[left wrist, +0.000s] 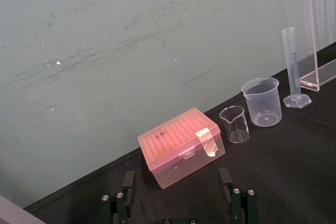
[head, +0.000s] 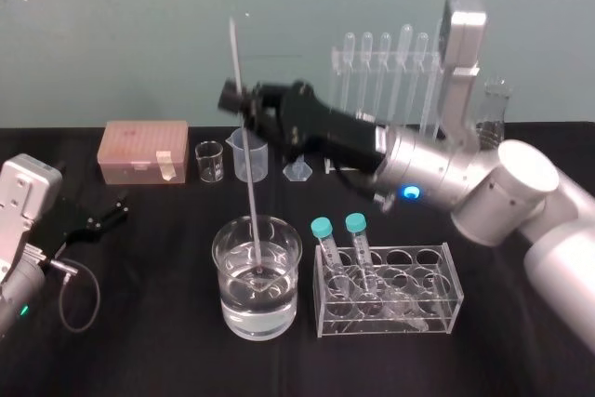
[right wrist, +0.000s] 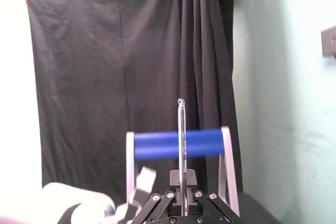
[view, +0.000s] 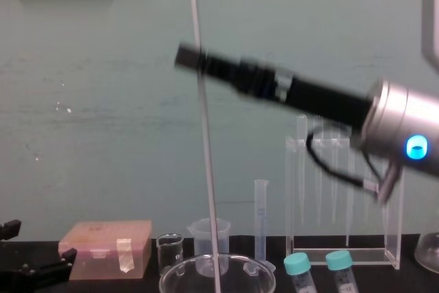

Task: Hold the thermometer with one hand and immerse one end into the beaker, then reinsert it into the test tube rack.

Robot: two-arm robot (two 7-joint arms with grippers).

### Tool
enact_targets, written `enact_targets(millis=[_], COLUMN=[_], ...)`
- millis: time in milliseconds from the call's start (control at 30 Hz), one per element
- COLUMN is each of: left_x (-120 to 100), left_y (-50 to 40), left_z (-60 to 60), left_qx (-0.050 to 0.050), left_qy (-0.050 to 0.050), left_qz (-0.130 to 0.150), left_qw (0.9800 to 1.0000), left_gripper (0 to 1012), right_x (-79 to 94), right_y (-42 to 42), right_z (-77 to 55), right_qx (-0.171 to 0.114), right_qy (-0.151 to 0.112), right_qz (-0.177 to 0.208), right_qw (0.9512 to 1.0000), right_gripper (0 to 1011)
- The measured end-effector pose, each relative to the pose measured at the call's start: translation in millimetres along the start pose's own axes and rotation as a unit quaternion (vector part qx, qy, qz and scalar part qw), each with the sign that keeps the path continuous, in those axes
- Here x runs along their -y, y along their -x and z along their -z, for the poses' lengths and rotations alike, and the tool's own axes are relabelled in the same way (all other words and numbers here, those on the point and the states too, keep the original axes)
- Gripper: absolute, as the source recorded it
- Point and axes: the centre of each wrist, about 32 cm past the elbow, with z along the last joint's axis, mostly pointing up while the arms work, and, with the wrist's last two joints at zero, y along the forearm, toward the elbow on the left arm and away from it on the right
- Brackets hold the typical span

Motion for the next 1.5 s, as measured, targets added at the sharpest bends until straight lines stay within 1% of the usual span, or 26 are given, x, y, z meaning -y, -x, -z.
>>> enact_targets(millis=[33, 67, 133, 167, 200, 233, 300, 333, 400, 433, 500, 533, 600, 633, 700, 733, 800, 833, 867, 900, 933, 1067, 1100, 1200, 1400, 1500], left_x=[0, 0, 0, 0, 0, 0, 0, 0, 0, 0, 0, 0, 0, 0, 0, 0, 0, 0, 0, 0, 0, 0, 0, 0, 0, 0], left_y=[0.0, 0.0, 0.0, 0.0, 0.0, 0.0, 0.0, 0.0, 0.0, 0.0, 0.0, 0.0, 0.0, 0.0, 0.0, 0.0, 0.0, 0.0, 0.0, 0.0, 0.0, 0.0, 0.0, 0.0, 0.0, 0.0], left_z=[0.0, 0.0, 0.0, 0.0, 0.0, 0.0, 0.0, 0.0, 0.0, 0.0, 0.0, 0.0, 0.0, 0.0, 0.0, 0.0, 0.0, 0.0, 0.0, 0.0, 0.0, 0.0, 0.0, 0.0, 0.0, 0.0], left_qx=[0.0, 0.0, 0.0, 0.0, 0.0, 0.0, 0.0, 0.0, 0.0, 0.0, 0.0, 0.0, 0.0, 0.0, 0.0, 0.0, 0.0, 0.0, 0.0, 0.0, 0.0, 0.0, 0.0, 0.0, 0.0, 0.0], left_qy=[0.0, 0.0, 0.0, 0.0, 0.0, 0.0, 0.0, 0.0, 0.0, 0.0, 0.0, 0.0, 0.0, 0.0, 0.0, 0.0, 0.0, 0.0, 0.0, 0.0, 0.0, 0.0, 0.0, 0.0, 0.0, 0.0], left_qz=[0.0, 0.0, 0.0, 0.0, 0.0, 0.0, 0.0, 0.0, 0.0, 0.0, 0.0, 0.0, 0.0, 0.0, 0.0, 0.0, 0.0, 0.0, 0.0, 0.0, 0.0, 0.0, 0.0, 0.0, 0.0, 0.0], left_qw=[1.0, 1.0, 1.0, 1.0, 1.0, 1.0, 1.0, 1.0, 1.0, 1.0, 1.0, 1.0, 1.0, 1.0, 1.0, 1.0, 1.0, 1.0, 1.0, 1.0, 1.0, 1.0, 1.0, 1.0, 1.0, 1.0], left_gripper=[1008, 1008, 1008, 1008, 1008, 1008, 1008, 1008, 1008, 1008, 1008, 1008, 1008, 1008, 1008, 1008, 1008, 1008, 1008, 1008, 1008, 1008, 1008, 1008, 1008, 1008], right_x=[-2.4, -2.4, -5.4, -7.1, -7.1, -8.1, -9.0, -8.8, -7.7, -4.3, 0.5, 7.3, 19.6, 19.6, 34.4, 44.7, 55.0, 64.4, 64.4, 72.8, 80.8, 93.0, 97.6, 106.4, 119.3, 122.5], right_y=[-2.7, -2.7, -6.0, -7.6, -7.6, -9.2, -10.4, -11.5, -12.3, -13.2, -14.0, -14.5, -14.0, -14.0, -11.0, -7.6, -3.6, 1.6, 1.6, 7.9, 14.7, 28.6, 34.9, 46.4, 60.7, 63.0], right_z=[-9.3, -9.3, -24.4, -35.6, -35.6, -46.5, -58.6, -70.6, -81.8, -91.2, -98.8, -106.3, -113.3, -113.3, -117.0, -118.5, -118.0, -117.0, -117.0, -114.1, -110.7, -101.3, -96.7, -87.8, -72.9, -68.4], right_qx=[0.0, 0.0, 0.0, 0.0, 0.0, 0.001, 0.004, 0.01, 0.021, 0.033, 0.046, 0.061, 0.08, 0.08, 0.101, 0.116, 0.124, 0.129, 0.129, 0.13, 0.129, 0.119, 0.114, 0.101, 0.078, 0.072], right_qy=[-0.009, -0.009, -0.022, -0.031, -0.031, -0.041, -0.051, -0.062, -0.07, -0.075, -0.079, -0.08, -0.078, -0.078, -0.072, -0.066, -0.06, -0.055, -0.055, -0.049, -0.044, -0.034, -0.029, -0.019, -0.002, 0.005], right_qz=[-0.003, -0.003, -0.008, -0.011, -0.011, -0.013, -0.016, -0.016, -0.014, -0.008, 0.002, 0.015, 0.039, 0.039, 0.068, 0.085, 0.103, 0.119, 0.119, 0.131, 0.143, 0.16, 0.167, 0.183, 0.211, 0.218], right_qw=[1.0, 1.0, 0.9997, 0.9994, 0.9994, 0.9991, 0.9985, 0.9979, 0.9972, 0.9966, 0.9958, 0.9948, 0.993, 0.993, 0.9899, 0.9874, 0.9851, 0.983, 0.983, 0.9815, 0.9804, 0.9793, 0.9789, 0.9777, 0.9745, 0.9733], right_gripper=[56, 56, 56, 56, 56, 56, 56, 56, 56, 56, 56, 56, 56, 56, 56, 56, 56, 56, 56, 56, 56, 56, 56, 56, 56, 56])
